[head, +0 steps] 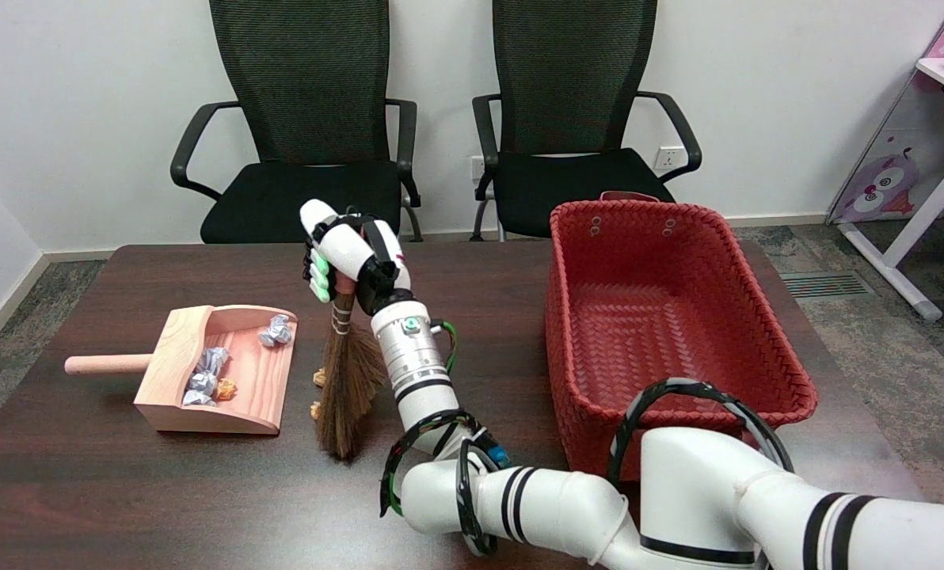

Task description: Sweep the paper ball into the dustpan.

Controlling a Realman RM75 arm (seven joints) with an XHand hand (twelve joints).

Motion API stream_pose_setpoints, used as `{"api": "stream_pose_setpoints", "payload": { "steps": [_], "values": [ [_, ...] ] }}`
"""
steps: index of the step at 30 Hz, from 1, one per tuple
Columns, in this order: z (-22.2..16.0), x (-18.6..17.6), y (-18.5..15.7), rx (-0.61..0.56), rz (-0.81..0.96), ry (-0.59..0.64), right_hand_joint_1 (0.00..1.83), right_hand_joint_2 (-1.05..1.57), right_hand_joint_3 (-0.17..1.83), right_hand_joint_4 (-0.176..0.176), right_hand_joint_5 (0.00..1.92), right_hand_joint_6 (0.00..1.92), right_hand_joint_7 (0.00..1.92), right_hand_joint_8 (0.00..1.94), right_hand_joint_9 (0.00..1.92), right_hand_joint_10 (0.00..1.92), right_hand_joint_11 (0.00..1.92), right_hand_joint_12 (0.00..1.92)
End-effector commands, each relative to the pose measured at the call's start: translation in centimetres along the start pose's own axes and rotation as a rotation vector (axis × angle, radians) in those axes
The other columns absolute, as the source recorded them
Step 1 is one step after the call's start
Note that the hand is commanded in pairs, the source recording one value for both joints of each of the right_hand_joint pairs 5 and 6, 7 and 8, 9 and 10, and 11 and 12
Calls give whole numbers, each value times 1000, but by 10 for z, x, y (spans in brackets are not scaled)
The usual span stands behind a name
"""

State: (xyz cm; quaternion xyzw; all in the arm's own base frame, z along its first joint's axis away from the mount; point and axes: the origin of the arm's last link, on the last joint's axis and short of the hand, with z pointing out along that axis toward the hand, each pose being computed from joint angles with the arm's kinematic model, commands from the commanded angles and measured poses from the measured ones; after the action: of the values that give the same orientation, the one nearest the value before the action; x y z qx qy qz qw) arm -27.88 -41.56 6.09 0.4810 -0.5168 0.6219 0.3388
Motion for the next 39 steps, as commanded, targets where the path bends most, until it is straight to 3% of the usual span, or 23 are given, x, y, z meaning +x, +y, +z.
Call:
{"api": "stream_pose_setpoints", "payload": {
  "steps": [1,15,27,31,33,35,39],
  "values": [
    [7,1,0,-29,196,57,554,1407,978,22,1920,1920,1920,1920,1920,1920,1920,1920],
    [6,-20,-13,2,477,1,643,1184,967,13,1920,1920,1920,1920,1920,1920,1920,1920],
    [4,-12,-35,118,473,-44,670,1153,1005,9,1920,1920,1920,1920,1920,1920,1920,1920],
    [-1,-8,-46,198,342,-110,657,1233,957,9,1920,1920,1920,1920,1920,1920,1920,1920],
    [-7,-9,-49,215,259,-140,615,1426,945,16,1920,1920,1920,1920,1920,1920,1920,1920],
    [-18,-15,-50,205,162,-141,580,1555,1042,27,1920,1920,1920,1920,1920,1920,1920,1920],
    [-34,-26,-41,135,-58,-90,595,1571,1133,38,1920,1920,1920,1920,1920,1920,1920,1920]
  ]
}}
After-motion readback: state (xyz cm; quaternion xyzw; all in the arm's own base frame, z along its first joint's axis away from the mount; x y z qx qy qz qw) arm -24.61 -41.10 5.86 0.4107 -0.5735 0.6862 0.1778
